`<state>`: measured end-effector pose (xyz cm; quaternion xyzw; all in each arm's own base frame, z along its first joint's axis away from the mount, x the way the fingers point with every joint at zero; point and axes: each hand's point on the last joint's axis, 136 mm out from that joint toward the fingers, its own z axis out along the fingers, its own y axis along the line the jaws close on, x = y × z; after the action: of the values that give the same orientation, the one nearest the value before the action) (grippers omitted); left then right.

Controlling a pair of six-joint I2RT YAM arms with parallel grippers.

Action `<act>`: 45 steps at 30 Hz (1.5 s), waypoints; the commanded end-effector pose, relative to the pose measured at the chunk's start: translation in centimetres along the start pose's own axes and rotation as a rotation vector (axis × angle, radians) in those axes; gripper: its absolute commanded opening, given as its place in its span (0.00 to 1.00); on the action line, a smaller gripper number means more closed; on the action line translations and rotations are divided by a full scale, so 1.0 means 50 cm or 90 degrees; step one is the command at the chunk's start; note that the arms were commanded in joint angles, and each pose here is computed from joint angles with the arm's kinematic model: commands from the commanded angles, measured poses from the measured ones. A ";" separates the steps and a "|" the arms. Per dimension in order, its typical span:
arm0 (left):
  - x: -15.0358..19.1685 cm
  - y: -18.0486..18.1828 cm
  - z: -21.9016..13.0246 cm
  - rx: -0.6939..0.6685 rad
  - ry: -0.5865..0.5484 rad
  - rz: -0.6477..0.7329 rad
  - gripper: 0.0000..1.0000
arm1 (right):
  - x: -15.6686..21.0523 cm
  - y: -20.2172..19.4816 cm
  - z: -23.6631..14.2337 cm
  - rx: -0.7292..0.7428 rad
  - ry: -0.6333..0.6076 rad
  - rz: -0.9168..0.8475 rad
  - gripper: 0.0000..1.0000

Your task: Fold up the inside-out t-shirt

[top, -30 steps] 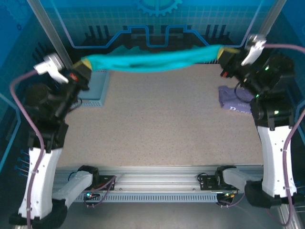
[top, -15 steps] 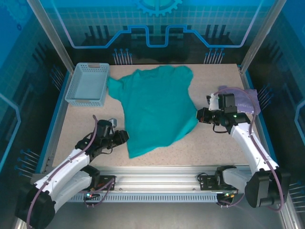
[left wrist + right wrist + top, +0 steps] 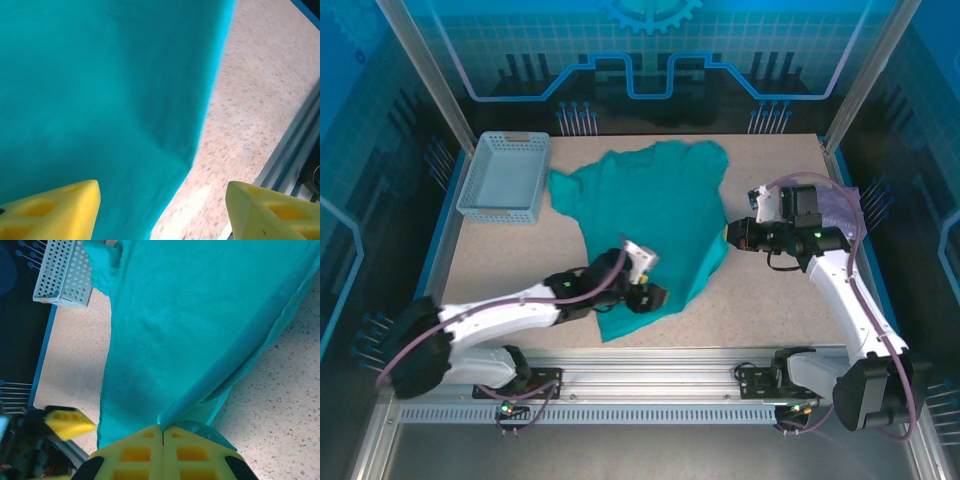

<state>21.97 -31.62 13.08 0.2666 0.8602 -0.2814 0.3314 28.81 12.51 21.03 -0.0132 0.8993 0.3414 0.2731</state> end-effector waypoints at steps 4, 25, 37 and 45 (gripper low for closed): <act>-0.065 -0.053 0.105 0.019 -0.054 0.153 0.68 | -0.020 0.022 -0.038 -0.030 -0.024 0.015 0.00; -0.022 -0.002 0.184 -0.024 -0.015 0.153 0.14 | -0.023 -0.026 -0.043 0.031 -0.036 0.017 0.00; -0.099 0.002 0.115 0.081 -0.066 0.004 0.00 | -0.026 -0.129 0.009 0.229 0.003 -0.033 0.40; -0.176 0.032 0.033 0.088 -0.066 -0.087 0.00 | 0.042 -0.010 -0.018 0.144 -0.102 -0.240 0.88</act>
<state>30.15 -33.76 15.14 0.2180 0.8390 -0.3489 0.3561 28.22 10.20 19.06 -0.0668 0.9193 0.1737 0.3468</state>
